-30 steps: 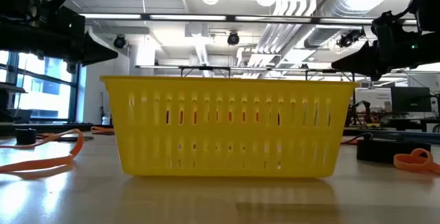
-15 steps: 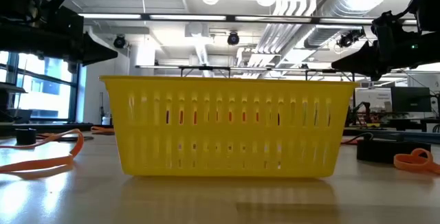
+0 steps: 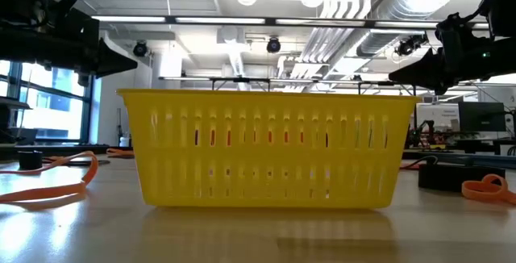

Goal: Sort rubber bands into baskets

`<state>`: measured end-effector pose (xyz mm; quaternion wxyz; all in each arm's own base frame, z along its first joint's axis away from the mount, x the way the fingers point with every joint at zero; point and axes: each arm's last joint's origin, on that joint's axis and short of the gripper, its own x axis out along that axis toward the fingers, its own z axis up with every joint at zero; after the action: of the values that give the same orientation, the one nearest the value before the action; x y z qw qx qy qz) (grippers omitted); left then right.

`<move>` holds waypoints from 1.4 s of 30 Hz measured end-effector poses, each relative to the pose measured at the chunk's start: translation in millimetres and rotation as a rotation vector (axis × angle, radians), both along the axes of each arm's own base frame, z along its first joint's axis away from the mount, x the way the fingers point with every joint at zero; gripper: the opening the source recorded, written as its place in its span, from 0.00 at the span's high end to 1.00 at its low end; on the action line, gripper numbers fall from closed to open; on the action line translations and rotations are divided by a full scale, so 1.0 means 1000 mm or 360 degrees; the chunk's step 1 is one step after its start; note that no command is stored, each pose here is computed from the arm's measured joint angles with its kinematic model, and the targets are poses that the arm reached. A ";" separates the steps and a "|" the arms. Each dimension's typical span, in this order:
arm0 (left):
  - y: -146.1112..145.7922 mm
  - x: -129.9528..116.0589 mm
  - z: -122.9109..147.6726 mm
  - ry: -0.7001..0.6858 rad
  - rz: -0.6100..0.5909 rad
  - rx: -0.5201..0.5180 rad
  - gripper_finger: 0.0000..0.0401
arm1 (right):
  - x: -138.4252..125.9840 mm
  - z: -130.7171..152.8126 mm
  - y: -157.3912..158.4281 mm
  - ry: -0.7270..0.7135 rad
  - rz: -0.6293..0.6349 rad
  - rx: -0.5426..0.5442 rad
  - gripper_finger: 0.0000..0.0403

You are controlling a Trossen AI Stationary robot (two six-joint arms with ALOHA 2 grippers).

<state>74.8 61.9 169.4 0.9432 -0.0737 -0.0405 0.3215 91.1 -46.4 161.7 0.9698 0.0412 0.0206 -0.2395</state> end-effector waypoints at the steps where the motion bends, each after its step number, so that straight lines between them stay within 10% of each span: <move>1: 0.000 0.000 0.000 0.0000 -0.0002 0.0000 1.00 | 0.000 0.000 0.000 0.0000 0.0001 0.0000 1.00; 42: 0.001 -0.001 -0.001 0.0020 0.0050 0.0009 1.00 | 0.000 0.000 0.000 0.0002 0.0000 0.0001 1.00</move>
<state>74.2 62.6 168.8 0.9384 -0.0683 -0.0368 0.3367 91.2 -46.4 161.5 0.9698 0.0414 0.0213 -0.2395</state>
